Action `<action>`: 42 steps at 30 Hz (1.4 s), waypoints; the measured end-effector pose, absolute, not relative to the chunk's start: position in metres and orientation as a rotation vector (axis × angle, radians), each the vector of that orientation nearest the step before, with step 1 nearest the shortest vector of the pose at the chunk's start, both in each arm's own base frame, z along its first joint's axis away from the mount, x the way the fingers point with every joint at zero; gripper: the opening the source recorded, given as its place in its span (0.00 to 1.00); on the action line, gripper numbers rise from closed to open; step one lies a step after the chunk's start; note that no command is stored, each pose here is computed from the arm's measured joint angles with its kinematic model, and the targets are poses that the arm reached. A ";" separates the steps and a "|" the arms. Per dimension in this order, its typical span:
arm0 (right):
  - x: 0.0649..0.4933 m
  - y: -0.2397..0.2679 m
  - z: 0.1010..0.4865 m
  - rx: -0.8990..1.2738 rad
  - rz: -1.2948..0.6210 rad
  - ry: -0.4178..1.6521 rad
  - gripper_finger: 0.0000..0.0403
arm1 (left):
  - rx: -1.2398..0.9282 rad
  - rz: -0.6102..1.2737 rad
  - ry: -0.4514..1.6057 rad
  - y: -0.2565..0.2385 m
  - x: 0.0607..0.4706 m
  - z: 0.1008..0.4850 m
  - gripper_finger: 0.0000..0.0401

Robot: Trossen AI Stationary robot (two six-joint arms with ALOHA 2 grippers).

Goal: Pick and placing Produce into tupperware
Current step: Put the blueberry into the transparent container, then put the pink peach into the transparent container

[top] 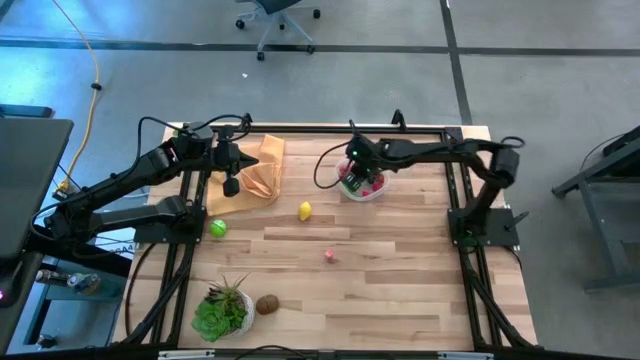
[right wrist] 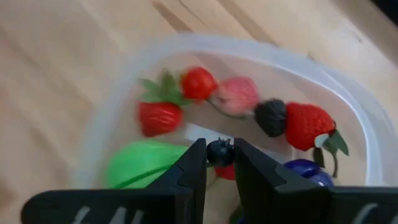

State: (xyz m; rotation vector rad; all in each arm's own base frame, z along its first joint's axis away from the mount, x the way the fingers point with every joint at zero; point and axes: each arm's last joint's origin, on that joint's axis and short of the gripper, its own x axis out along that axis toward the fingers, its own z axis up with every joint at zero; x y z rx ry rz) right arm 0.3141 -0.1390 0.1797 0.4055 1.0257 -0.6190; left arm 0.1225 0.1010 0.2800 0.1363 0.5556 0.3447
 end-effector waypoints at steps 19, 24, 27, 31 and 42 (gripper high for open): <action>0.310 -0.161 0.161 0.444 -0.645 1.114 0.24 | 0.136 0.345 0.556 0.101 0.123 0.280 0.01; 0.310 -0.161 0.161 0.451 -0.648 1.112 0.33 | 0.136 0.345 0.555 0.101 0.123 0.280 0.01; 0.310 -0.161 0.161 0.433 -0.633 1.118 0.35 | 0.136 0.345 0.555 0.101 0.123 0.280 0.01; 0.308 -0.159 0.170 0.410 -0.598 1.101 0.35 | 0.136 0.345 0.555 0.101 0.122 0.280 0.01; 0.296 -0.104 0.245 0.292 -0.494 0.897 0.35 | 0.136 0.345 0.556 0.101 0.122 0.280 0.01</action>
